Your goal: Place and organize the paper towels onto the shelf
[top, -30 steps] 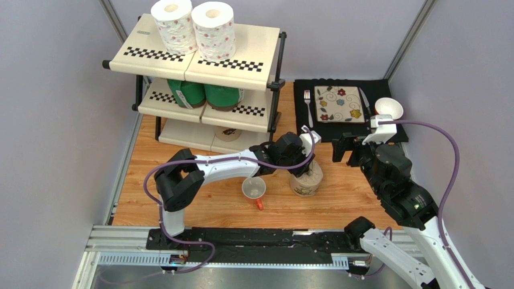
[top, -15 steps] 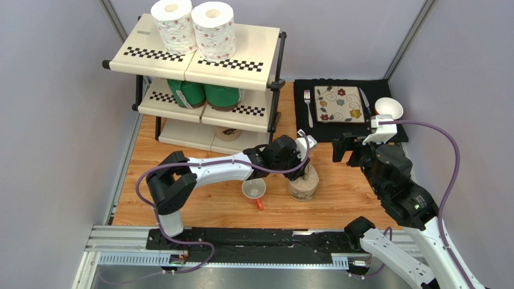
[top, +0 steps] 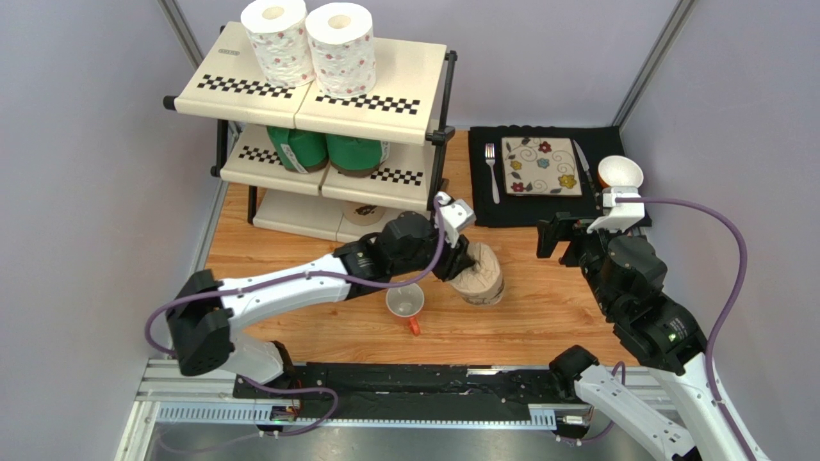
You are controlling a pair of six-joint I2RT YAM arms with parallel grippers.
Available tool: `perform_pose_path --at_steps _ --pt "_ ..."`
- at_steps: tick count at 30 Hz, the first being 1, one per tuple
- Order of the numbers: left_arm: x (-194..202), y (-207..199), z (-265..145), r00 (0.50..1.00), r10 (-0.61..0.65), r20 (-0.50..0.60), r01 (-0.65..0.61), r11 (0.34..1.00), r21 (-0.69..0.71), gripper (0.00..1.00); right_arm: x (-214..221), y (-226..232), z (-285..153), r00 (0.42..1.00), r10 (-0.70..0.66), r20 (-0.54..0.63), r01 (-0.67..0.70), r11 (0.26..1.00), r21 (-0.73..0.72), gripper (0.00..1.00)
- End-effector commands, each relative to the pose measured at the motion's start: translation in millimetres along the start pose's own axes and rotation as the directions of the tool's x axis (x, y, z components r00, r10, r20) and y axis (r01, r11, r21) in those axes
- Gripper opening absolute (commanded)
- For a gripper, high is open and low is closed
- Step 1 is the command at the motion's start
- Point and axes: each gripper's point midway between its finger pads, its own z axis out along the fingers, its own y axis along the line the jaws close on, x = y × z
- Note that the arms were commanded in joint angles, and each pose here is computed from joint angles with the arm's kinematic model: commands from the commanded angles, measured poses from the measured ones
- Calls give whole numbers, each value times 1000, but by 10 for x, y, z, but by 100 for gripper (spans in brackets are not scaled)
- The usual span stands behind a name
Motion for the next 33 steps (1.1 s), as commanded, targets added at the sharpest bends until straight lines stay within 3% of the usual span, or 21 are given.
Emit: perform_pose_path --at_steps 1,6,7,11,18,26,28,33 --pt "-815 27 -581 959 -35 281 41 999 -14 10 -183 2 -51 999 23 43 -23 1000 -1 89" --pt "-955 343 -1283 925 -24 380 97 980 -175 10 -192 15 -39 999 24 46 -24 1000 -5 89" --pt "-814 416 -1364 942 -25 335 104 970 -219 10 -200 26 -30 999 26 48 -25 1000 -8 89" --pt "-545 721 -1851 940 -40 340 177 906 -384 10 -176 74 14 999 26 38 -26 999 -22 89" --pt "9 1103 -2741 892 -107 439 361 752 -551 11 -152 130 64 999 30 28 -29 999 -39 89" --pt "615 1513 -3029 917 -66 394 364 546 -755 14 -132 212 115 999 40 15 -39 997 -66 89" --pt "680 1566 -2972 928 -49 369 339 522 -783 20 -129 210 114 999 40 15 -39 997 -66 89" --pt "887 1675 -2782 940 -33 340 313 480 -819 20 -128 196 115 999 32 16 -31 998 -59 89"
